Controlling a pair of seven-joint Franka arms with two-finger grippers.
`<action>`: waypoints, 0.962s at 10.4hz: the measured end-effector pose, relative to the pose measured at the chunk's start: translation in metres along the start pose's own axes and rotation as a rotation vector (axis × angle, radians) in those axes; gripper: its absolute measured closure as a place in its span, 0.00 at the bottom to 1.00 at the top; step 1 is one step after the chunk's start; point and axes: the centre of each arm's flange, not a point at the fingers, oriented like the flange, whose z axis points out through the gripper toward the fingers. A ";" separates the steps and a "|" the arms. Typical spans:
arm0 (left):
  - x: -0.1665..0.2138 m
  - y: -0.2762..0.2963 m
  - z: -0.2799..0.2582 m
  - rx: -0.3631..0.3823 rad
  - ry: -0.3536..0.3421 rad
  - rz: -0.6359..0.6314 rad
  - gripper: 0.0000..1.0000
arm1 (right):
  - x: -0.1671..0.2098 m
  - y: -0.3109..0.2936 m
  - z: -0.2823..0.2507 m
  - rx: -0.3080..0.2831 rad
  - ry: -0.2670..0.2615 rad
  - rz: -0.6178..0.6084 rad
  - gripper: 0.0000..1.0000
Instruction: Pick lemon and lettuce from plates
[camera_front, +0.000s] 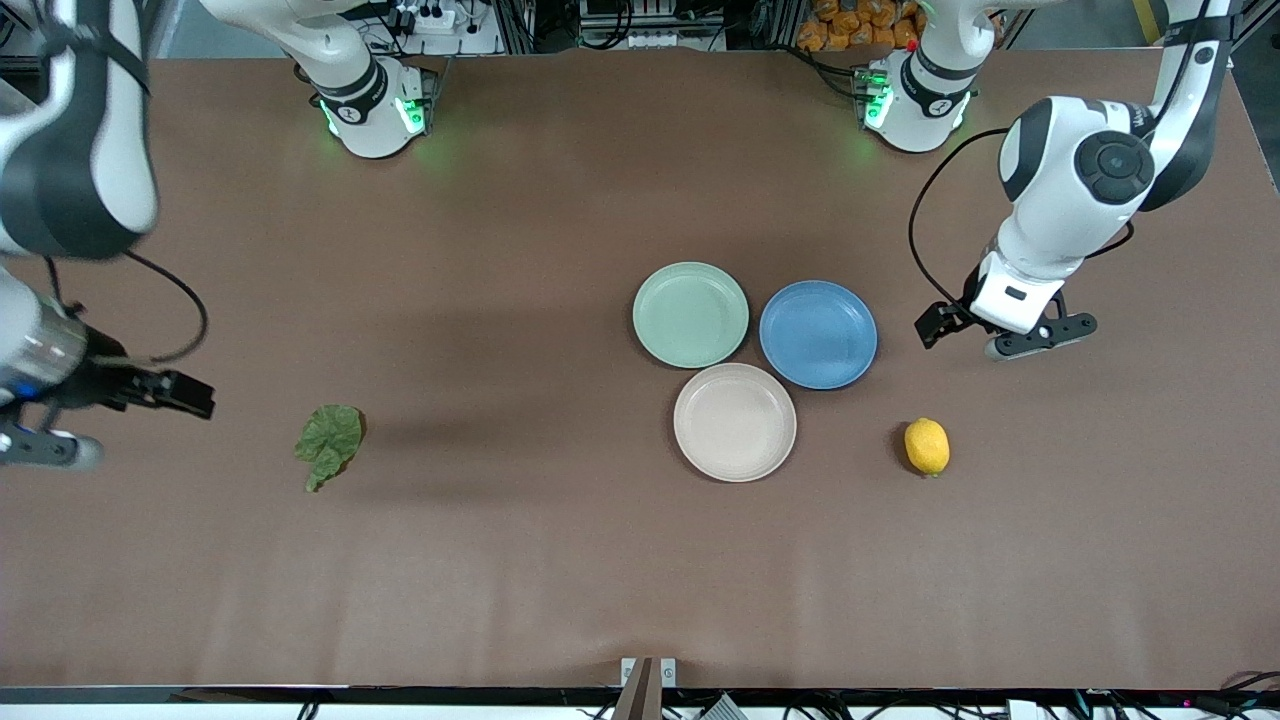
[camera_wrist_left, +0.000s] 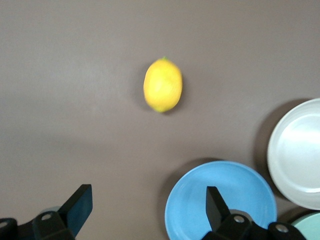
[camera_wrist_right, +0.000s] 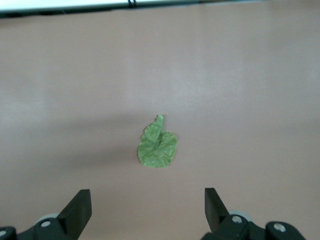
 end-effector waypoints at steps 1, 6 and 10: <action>0.013 0.006 -0.024 -0.012 0.028 0.011 0.00 | -0.013 0.006 -0.032 0.015 0.026 -0.006 0.00; 0.066 -0.013 -0.161 0.013 0.020 0.225 0.00 | -0.055 0.050 -0.105 0.037 0.080 -0.084 0.00; 0.066 -0.019 -0.245 -0.020 -0.023 0.225 0.00 | -0.067 0.039 -0.116 0.051 0.067 -0.113 0.00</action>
